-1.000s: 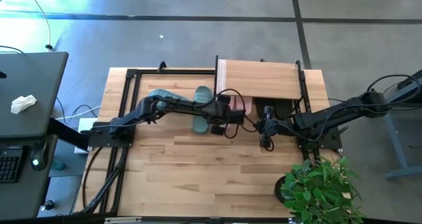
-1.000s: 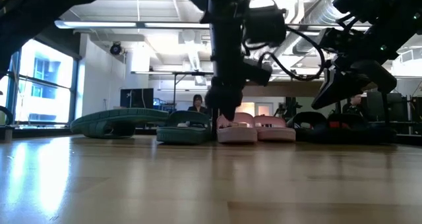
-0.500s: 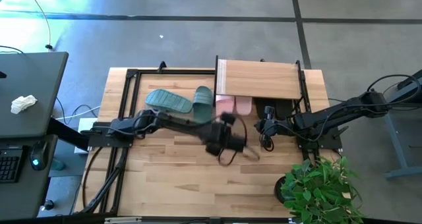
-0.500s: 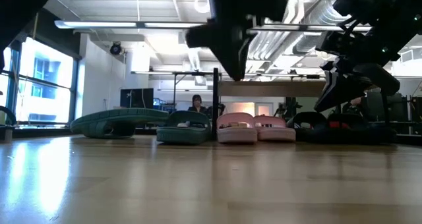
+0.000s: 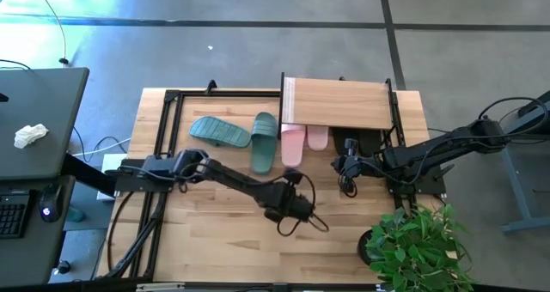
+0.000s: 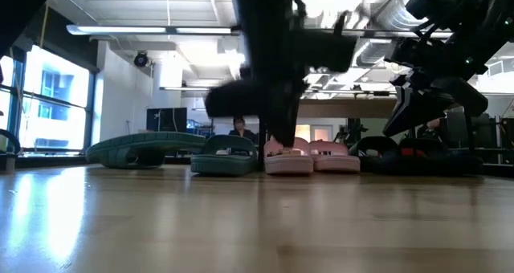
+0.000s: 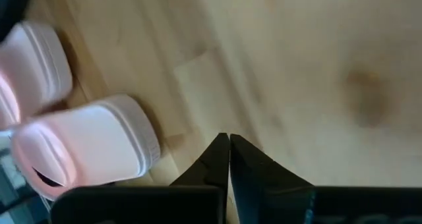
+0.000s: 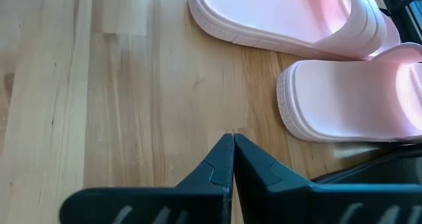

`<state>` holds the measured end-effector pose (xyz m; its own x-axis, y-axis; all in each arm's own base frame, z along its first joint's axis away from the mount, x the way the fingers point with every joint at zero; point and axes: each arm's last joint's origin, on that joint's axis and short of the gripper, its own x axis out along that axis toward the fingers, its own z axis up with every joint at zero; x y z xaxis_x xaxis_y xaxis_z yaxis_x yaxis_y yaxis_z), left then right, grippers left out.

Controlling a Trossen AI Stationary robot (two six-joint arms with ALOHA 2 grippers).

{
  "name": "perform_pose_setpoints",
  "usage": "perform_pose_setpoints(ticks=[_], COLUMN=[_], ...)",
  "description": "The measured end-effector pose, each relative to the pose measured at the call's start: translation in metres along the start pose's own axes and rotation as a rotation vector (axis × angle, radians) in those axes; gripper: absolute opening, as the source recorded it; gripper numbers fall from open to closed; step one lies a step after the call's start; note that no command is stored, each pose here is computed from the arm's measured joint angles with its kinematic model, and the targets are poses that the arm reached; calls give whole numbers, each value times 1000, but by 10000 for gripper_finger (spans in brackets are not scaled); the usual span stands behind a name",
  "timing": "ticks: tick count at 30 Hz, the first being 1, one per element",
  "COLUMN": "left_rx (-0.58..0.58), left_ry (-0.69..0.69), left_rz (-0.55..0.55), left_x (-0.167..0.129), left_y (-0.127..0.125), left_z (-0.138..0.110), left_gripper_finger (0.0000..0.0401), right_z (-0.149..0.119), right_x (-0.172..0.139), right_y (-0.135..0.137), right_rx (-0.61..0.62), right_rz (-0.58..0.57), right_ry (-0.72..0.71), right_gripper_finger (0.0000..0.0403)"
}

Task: Pick and place slides into the shelf
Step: Put the pink slipper under the shelf

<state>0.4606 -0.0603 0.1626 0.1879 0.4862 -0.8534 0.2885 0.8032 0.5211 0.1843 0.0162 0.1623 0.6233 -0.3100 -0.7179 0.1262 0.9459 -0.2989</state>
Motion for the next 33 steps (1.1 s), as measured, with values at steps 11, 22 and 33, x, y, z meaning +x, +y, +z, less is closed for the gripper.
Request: perform_pose_setpoints(ticks=[11,22,33], left_rx=[-119,-145,-177], left_ry=[17,20,29], left_rz=[-9,-8,5], left_x=[58,79,94], left_y=[30,56,82], left_z=[-20,-28,-40], left_gripper_finger=[1,0,0], right_z=[0,0,0], right_x=[0,0,0], right_y=[0,0,1], right_rx=[3,6,25], right_rz=[0,4,28], right_ry=[-1,-1,-4], right_gripper_finger=[0,0,0])
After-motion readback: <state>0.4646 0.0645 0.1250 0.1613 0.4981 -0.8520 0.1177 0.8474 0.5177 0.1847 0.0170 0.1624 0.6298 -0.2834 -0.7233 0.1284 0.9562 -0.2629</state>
